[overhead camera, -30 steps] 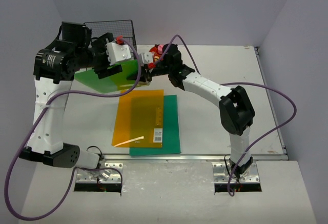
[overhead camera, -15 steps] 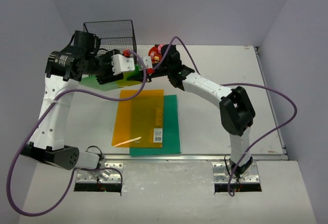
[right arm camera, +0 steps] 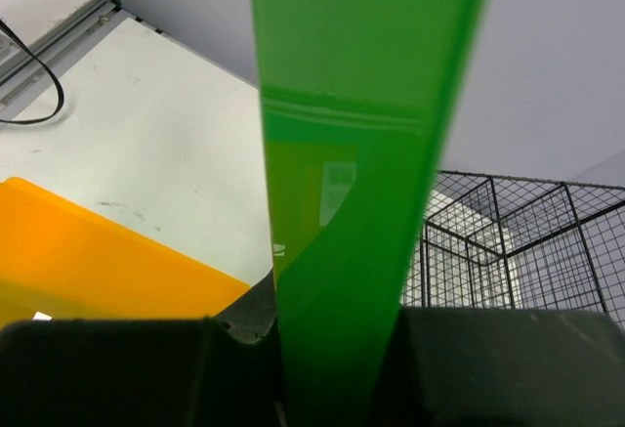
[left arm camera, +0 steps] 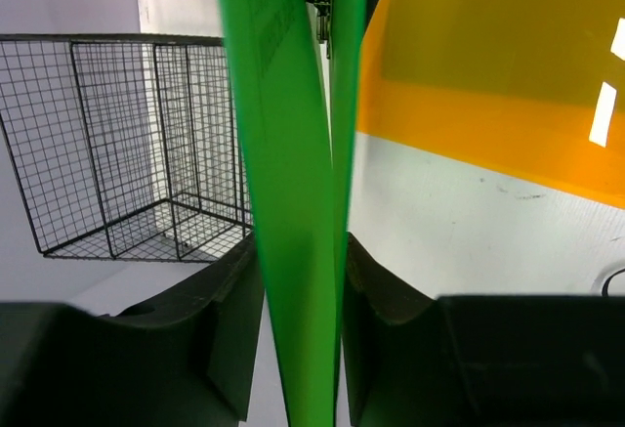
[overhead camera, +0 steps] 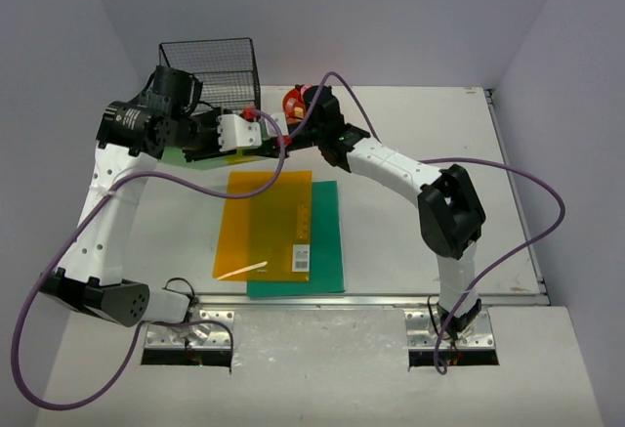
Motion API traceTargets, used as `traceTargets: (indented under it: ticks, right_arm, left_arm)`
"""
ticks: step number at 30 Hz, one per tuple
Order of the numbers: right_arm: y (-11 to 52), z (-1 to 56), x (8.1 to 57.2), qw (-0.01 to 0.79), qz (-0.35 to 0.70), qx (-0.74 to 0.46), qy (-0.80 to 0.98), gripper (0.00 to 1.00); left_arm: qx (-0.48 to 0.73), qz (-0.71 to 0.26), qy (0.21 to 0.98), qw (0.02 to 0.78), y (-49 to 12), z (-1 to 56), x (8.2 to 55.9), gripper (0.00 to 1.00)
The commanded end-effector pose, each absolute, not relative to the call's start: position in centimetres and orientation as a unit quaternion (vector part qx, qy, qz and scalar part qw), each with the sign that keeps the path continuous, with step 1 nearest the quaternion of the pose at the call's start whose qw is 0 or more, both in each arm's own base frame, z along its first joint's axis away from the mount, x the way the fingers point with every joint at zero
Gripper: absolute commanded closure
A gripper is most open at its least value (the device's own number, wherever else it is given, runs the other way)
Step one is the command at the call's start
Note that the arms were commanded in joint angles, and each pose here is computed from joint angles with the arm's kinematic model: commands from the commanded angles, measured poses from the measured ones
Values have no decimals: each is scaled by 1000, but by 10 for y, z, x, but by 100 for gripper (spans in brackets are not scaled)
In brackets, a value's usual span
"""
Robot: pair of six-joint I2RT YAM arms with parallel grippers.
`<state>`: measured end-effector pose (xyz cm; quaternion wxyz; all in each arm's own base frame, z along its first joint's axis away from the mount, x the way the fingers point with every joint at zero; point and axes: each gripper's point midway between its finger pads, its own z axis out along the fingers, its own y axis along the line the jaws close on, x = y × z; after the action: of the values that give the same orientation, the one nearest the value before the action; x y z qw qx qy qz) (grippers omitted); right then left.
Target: Organize the desk
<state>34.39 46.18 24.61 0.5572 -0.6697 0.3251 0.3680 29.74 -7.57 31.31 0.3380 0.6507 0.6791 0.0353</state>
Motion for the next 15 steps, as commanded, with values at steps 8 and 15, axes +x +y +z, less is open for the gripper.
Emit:
traceTargets:
  ticks: [8,15]
  right_arm:
    - [476,323,325,620,345,-673,209,100]
    - [477,326,327,626,351,-662,218,92]
  left_arm:
    - [681,43,665,304,-80,289,289,100]
    - [666,38,663,340,-89,313,294,100]
